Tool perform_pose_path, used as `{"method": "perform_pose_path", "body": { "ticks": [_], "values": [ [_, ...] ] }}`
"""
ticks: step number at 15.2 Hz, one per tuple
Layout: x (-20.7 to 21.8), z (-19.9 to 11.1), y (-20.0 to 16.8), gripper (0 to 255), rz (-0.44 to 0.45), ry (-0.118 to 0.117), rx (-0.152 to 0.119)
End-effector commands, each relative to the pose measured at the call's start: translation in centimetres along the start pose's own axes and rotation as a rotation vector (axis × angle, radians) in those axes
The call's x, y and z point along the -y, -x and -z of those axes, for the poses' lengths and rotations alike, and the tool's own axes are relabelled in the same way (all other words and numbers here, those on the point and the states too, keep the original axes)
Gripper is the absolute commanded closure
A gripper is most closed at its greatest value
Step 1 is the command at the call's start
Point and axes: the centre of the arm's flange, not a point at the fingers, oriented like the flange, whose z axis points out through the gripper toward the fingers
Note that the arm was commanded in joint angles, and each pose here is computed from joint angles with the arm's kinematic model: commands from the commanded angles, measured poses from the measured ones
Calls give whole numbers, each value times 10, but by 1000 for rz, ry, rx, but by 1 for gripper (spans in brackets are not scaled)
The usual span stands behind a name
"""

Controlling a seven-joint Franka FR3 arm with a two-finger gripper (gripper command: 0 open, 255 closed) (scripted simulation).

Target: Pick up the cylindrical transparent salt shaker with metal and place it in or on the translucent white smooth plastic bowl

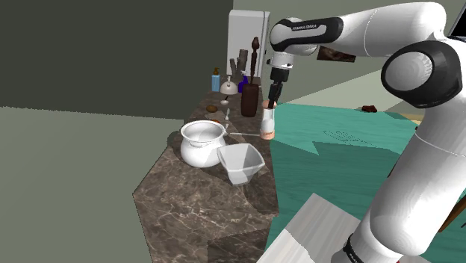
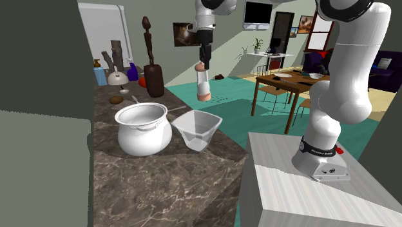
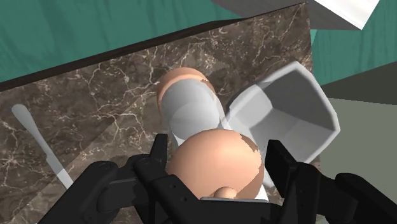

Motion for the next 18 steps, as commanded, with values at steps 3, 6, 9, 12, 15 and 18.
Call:
{"method": "perform_pose_path", "body": {
  "ticks": [3,6,9,12,15,18],
  "values": [
    [4,21,0,255,0,0,0],
    [7,37,0,255,0,0,0],
    [32,47,-8,255,0,0,0],
    [69,55,-19,255,0,0,0],
    [106,63,-31,255,0,0,0],
    [143,71,-42,255,0,0,0]
  ]
}}
